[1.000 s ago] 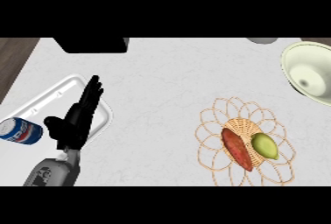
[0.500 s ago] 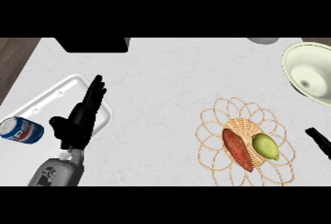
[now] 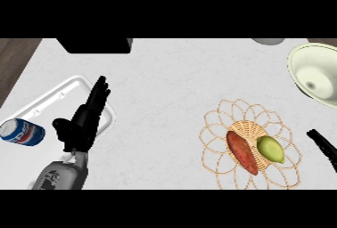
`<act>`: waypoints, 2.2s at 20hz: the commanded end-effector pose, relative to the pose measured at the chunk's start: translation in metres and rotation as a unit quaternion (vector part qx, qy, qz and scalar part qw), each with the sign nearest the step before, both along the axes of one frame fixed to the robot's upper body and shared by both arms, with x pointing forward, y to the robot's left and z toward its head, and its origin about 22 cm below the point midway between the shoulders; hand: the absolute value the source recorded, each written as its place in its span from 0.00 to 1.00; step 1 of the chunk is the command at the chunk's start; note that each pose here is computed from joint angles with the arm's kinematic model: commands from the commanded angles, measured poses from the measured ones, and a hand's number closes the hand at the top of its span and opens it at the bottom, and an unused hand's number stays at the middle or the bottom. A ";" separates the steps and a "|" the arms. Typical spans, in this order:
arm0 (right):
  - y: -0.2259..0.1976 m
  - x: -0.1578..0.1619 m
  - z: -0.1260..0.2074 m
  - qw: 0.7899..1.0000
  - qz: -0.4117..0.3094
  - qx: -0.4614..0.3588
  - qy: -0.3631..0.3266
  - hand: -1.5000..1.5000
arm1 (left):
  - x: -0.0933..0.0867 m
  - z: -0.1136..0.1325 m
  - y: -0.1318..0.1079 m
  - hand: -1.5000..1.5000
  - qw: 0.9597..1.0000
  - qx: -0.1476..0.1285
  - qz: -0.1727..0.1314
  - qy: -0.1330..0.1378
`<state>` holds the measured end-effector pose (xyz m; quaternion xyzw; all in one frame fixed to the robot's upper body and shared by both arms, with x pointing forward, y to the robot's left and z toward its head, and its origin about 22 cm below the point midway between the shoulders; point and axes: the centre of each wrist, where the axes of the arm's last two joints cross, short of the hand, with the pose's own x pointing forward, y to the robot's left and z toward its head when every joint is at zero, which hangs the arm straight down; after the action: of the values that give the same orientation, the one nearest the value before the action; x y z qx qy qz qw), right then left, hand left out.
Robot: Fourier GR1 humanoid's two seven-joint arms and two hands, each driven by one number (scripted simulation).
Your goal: Pick the lemon from the placemat and place it in the bowl
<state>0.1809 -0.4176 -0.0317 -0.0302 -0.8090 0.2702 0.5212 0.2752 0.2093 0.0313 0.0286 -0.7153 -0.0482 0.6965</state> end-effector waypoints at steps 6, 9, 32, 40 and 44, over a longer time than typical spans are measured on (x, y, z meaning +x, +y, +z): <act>0.012 0.014 0.000 0.993 0.087 0.078 -0.014 0.00 | 0.005 -0.020 -0.003 0.50 1.000 0.010 0.000 -0.003; -0.007 0.003 -0.006 0.993 0.080 0.090 0.004 0.00 | -0.002 0.000 0.004 0.50 1.000 -0.004 0.000 0.000; 0.028 0.062 -0.058 1.000 0.018 0.022 0.013 0.00 | 0.000 0.001 -0.007 0.50 1.000 0.000 -0.006 0.006; 0.059 0.061 -0.055 0.994 0.098 -0.045 -0.021 1.00 | -0.001 -0.012 0.004 0.50 1.000 -0.002 -0.001 0.000; 0.056 0.052 -0.065 0.989 0.106 -0.082 -0.057 1.00 | -0.006 -0.006 0.013 0.50 1.000 0.005 -0.001 -0.005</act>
<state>0.2444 -0.3678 -0.0820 -0.0156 -0.7776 0.3632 0.5130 0.2747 0.2154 0.0293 0.0290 -0.7164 -0.0514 0.6952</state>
